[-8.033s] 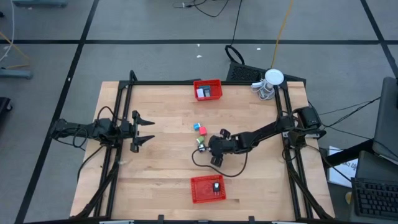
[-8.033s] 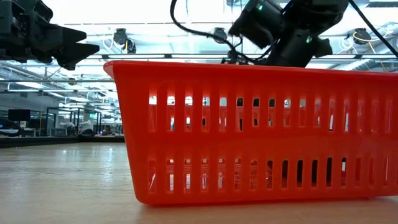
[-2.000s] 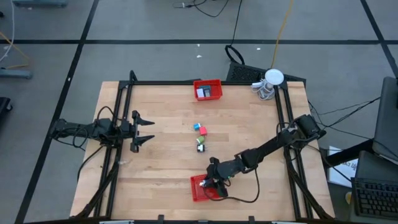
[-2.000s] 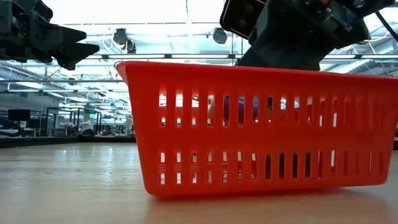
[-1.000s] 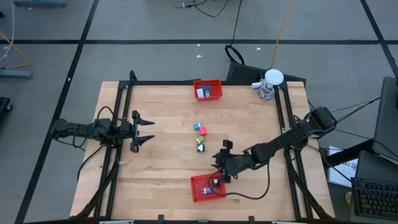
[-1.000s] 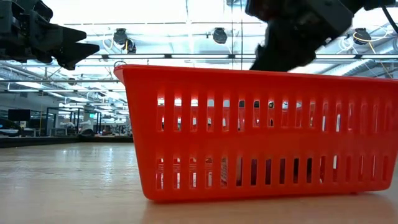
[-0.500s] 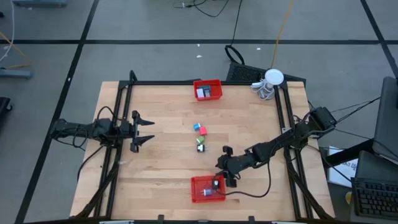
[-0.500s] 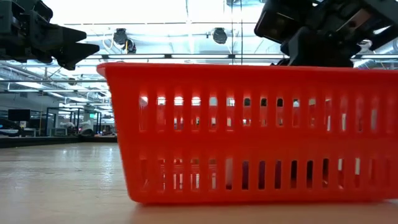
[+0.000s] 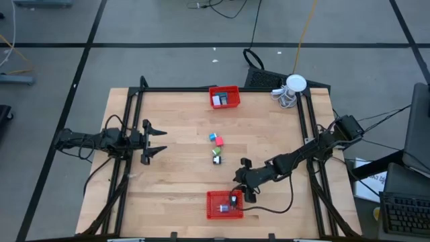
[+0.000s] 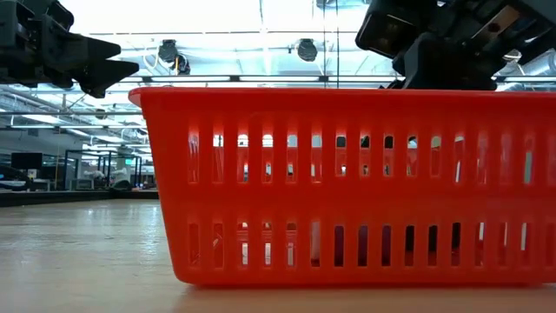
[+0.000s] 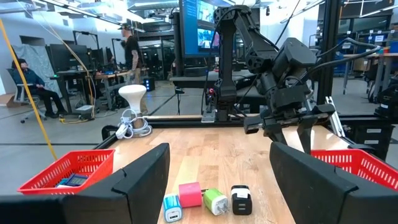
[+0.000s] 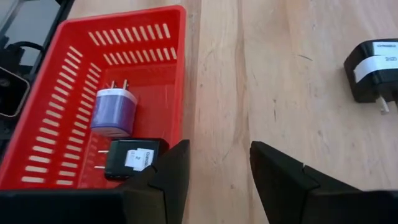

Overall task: Pick & Place Office items
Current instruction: Put the black white charger adapter into the bottom orange bin

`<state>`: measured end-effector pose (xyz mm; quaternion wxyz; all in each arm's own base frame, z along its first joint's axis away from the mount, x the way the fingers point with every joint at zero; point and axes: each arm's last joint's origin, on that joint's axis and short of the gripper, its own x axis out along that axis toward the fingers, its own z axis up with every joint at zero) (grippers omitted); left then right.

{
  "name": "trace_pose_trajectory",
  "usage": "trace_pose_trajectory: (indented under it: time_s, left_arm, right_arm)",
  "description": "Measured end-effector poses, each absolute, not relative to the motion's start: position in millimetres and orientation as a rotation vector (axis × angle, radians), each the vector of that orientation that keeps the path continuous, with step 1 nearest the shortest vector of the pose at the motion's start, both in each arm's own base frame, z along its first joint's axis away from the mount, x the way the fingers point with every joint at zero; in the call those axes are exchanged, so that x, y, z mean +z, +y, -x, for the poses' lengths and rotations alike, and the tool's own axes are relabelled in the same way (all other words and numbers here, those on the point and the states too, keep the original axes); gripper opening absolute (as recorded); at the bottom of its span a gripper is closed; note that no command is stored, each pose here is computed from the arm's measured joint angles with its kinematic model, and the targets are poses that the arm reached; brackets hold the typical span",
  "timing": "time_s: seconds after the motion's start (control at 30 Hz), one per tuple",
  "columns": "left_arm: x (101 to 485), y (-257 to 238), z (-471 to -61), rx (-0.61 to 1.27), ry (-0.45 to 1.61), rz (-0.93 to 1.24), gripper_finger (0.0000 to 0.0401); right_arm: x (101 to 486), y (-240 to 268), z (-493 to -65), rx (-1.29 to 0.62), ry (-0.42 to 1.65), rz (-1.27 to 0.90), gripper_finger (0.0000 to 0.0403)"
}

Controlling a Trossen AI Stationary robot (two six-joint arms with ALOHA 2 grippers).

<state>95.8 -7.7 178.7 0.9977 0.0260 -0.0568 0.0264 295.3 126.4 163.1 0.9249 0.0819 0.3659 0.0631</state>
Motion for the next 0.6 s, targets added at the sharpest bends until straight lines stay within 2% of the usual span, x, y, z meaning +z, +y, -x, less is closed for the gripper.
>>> trace_pose_trajectory:
  time_s: [0.4,0.6]
  left_arm:
    - [179,-8,-96,0.053,-0.114,-0.052,0.0273]
    - [179,-8,-96,0.053,-0.114,-0.052,0.0273]
  right_arm:
    - [177,103,-316,-0.039,0.509,-0.078,0.0155]
    - [176,75,-326,-0.122,0.496,-0.099,0.0172]
